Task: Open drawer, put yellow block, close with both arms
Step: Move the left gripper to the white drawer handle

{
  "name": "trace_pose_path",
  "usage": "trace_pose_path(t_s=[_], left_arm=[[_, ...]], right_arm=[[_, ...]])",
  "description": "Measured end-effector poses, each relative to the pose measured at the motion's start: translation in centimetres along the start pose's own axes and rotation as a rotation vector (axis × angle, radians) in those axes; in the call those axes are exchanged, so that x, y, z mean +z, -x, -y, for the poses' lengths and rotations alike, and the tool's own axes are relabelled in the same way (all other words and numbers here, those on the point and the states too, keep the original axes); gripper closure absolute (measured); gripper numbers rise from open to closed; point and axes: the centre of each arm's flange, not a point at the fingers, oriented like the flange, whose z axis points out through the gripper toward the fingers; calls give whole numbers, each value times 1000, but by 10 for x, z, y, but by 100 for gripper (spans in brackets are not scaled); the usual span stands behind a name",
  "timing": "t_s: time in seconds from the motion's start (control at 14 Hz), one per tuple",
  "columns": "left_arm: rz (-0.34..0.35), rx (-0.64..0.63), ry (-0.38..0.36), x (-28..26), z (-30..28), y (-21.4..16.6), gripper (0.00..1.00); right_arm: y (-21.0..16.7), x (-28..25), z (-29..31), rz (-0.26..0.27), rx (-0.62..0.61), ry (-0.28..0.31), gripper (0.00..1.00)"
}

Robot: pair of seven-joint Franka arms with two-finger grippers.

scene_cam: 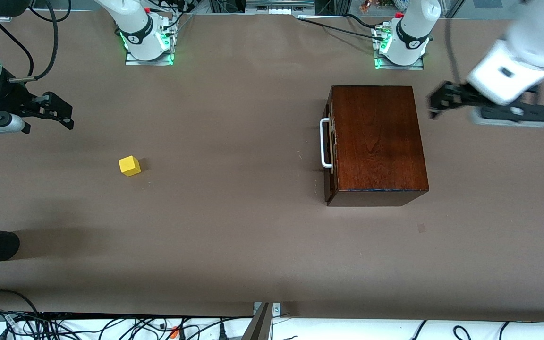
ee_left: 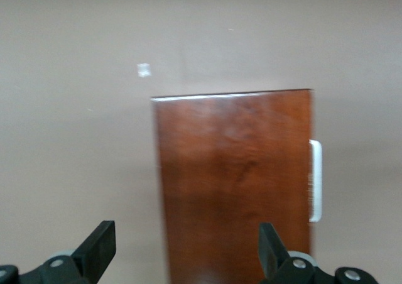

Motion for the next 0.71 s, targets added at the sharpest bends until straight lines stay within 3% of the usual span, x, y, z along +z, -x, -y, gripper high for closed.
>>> trace_pose_path(t_s=[0.29,0.71], left_arm=[[13,-40,-12,10,-112,44,0],[9,-41,-151,76,-234,90,0]], right_arm=[[0,2,-5,5,9,1,0],[-1,6,-21,12,36,3,0]])
